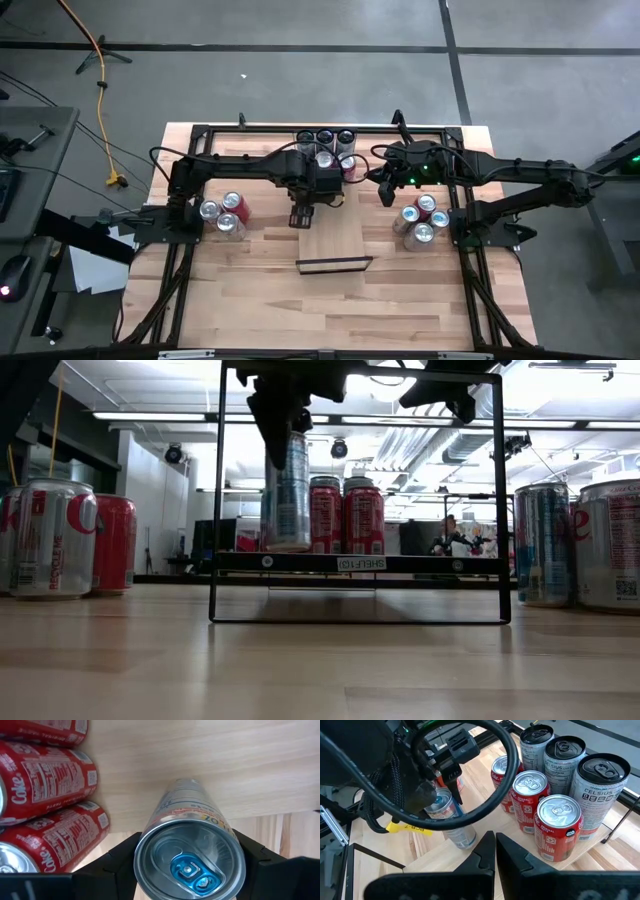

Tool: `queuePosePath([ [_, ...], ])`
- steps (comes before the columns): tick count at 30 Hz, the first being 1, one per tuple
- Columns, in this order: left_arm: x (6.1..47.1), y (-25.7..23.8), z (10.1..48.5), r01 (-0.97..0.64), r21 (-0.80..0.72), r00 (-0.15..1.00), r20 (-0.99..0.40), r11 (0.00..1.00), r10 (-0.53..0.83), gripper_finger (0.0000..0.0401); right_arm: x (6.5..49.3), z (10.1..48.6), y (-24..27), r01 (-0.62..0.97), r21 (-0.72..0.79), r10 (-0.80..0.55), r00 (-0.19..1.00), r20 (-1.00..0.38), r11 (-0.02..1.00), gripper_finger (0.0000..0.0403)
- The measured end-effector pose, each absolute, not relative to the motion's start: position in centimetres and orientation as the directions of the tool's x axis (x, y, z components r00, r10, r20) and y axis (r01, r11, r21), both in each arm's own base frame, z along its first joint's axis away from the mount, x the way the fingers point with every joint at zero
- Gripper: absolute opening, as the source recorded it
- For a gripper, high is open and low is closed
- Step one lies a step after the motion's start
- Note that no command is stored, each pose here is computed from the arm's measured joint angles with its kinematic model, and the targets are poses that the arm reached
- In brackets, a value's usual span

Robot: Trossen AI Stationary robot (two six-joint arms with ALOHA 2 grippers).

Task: Place canned beverage on shelf
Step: Put the top left blue soda can on the shelf

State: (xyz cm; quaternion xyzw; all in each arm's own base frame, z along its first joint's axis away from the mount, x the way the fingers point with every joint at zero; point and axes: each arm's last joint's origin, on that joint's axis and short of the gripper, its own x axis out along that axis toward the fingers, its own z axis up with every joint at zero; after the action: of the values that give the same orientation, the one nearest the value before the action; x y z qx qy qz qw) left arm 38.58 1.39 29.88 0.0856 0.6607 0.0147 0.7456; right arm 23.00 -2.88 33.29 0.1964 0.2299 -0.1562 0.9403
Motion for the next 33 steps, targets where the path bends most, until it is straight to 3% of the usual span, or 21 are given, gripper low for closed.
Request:
queuePosePath([
  [24,38.95,1.27,29.9,0.066,0.108,0.165,-0.982,0.992,0.096,0.0204,23.0,33.3,-2.88,0.384,0.298,-0.204,0.846,-0.493,0.874,0.0],
  [33,39.13,1.4,29.94,0.045,0.155,0.182,-0.973,0.987,0.144,0.0204,23.0,33.3,-2.88,0.384,0.298,-0.204,0.846,-0.493,0.874,0.0],
])
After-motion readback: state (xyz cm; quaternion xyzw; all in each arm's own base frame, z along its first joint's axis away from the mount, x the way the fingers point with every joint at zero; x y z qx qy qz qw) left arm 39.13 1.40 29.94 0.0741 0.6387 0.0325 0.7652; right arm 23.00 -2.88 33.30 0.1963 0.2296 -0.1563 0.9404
